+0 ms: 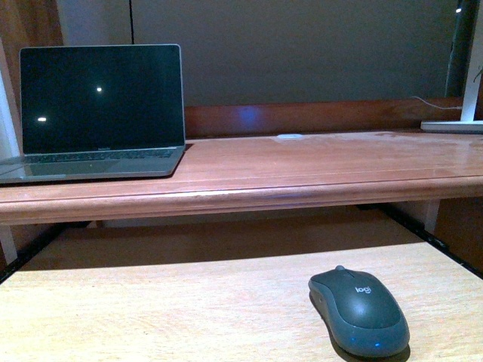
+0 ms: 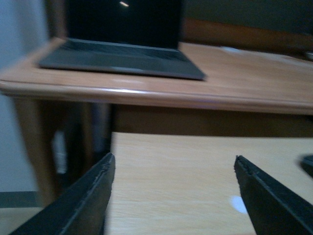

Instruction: Place mouse

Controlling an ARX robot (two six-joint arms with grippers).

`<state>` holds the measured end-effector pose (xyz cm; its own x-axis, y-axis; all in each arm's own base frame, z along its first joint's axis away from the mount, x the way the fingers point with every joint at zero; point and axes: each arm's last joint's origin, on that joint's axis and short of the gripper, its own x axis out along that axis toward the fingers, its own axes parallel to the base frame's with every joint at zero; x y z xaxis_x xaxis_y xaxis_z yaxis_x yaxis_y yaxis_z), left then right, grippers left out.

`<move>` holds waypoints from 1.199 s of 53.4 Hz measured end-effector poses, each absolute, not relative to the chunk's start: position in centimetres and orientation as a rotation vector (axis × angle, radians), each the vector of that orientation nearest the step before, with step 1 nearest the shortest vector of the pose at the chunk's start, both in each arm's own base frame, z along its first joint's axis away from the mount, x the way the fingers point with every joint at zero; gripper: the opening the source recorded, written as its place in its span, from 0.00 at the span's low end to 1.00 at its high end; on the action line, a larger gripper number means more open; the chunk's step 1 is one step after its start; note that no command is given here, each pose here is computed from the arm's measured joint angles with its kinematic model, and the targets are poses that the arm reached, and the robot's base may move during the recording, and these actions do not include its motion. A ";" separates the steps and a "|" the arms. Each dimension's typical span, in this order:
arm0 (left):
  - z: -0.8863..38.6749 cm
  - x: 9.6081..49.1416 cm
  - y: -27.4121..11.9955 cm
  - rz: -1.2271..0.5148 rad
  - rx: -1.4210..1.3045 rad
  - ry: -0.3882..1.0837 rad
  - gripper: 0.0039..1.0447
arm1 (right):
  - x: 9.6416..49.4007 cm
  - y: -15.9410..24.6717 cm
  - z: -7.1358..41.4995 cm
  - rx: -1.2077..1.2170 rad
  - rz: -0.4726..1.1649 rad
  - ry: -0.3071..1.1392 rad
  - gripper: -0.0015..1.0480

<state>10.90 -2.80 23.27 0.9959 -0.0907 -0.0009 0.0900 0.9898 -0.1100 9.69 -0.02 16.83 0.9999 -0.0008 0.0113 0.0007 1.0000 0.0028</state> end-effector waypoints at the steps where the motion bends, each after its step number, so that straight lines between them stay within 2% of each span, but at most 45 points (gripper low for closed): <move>1: 23.2 10.7 -2.7 -0.068 -0.097 0.002 0.69 | 9.7 0.0 16.8 0.003 -0.001 -0.011 0.93; 4: 22.5 10.2 -2.3 -0.007 -0.065 0.008 0.60 | 9.7 0.0 16.8 0.003 0.000 -0.011 0.93; 8: 21.7 9.8 -2.0 -0.018 -0.044 0.003 0.50 | 9.7 0.0 16.8 0.003 0.000 -0.011 0.93; 14: 20.8 9.8 -1.6 -0.013 -0.023 0.002 0.33 | 9.8 0.3 17.2 0.114 0.138 0.012 0.93; 19: 19.9 9.8 -1.2 -0.011 -0.016 0.006 0.13 | 10.8 1.5 20.8 0.186 0.183 -0.061 0.93; 23: 19.6 9.8 -0.8 -0.041 -0.014 0.004 0.03 | 11.6 2.6 23.2 0.193 0.220 -0.104 0.93; 28: 19.1 9.8 -0.1 0.000 -0.011 0.003 0.02 | 13.1 5.2 25.8 0.155 0.316 -0.103 0.93; 37: 18.3 9.8 -0.1 -0.004 -0.010 0.004 0.02 | 15.1 11.0 26.5 0.007 0.518 0.038 0.93; 45: 17.9 9.8 -0.1 -0.004 -0.010 0.007 0.02 | 16.2 13.5 24.8 -0.084 0.542 0.139 0.93; 64: 16.5 9.8 0.0 -0.004 -0.010 0.006 0.02 | 16.7 17.5 22.8 -0.183 0.554 0.192 0.93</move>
